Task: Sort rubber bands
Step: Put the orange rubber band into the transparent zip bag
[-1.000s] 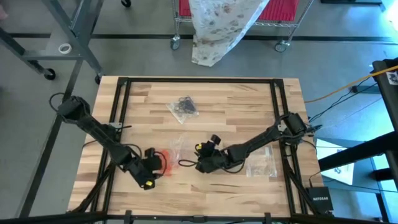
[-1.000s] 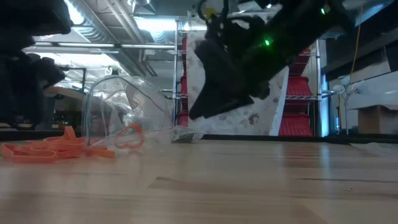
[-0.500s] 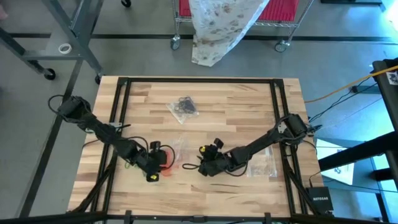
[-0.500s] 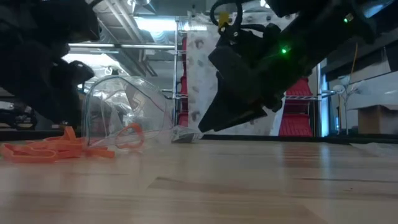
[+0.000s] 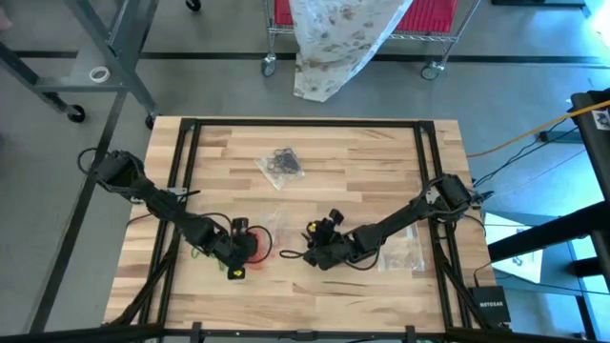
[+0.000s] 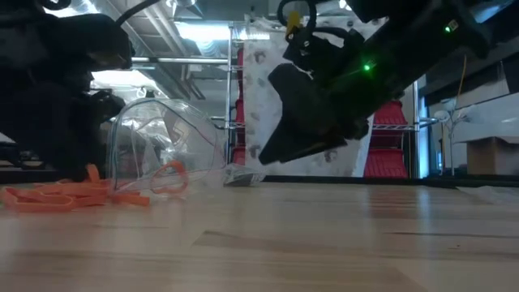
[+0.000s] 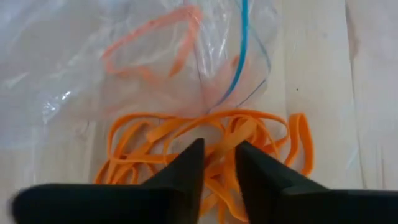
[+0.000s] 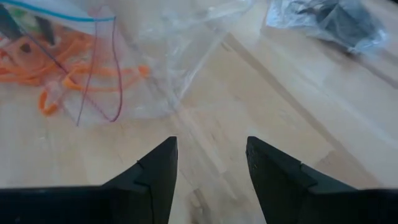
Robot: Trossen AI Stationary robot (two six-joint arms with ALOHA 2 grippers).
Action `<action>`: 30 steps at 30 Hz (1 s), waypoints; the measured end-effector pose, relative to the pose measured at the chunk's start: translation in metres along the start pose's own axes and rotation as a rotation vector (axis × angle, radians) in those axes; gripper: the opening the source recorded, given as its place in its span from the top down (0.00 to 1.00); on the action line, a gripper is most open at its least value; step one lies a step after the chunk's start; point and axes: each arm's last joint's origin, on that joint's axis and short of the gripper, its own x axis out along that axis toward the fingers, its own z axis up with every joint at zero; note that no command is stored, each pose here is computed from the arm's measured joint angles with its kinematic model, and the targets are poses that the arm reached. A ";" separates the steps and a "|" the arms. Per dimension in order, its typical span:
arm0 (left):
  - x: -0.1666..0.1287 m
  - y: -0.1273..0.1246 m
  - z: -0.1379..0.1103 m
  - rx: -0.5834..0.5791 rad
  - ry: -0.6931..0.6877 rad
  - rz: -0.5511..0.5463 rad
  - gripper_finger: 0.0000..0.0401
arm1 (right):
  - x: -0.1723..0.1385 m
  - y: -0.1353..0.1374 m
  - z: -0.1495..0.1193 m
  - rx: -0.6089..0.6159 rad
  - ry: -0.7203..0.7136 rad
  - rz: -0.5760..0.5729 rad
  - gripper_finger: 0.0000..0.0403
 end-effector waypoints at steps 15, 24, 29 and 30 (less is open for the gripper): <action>-0.070 -0.029 0.039 -0.030 -0.095 -0.150 0.99 | 0.000 -0.001 0.001 -0.005 -0.023 -0.029 0.54; -0.095 -0.042 0.074 0.053 -0.369 -0.187 1.00 | 0.000 0.000 0.002 0.000 -0.028 -0.025 0.54; -0.074 -0.031 0.077 0.081 -0.367 -0.117 1.00 | -0.001 0.001 0.004 0.001 -0.029 -0.024 0.54; -0.069 -0.029 0.078 0.089 -0.375 -0.109 1.00 | -0.001 0.001 0.004 0.001 -0.029 -0.023 0.54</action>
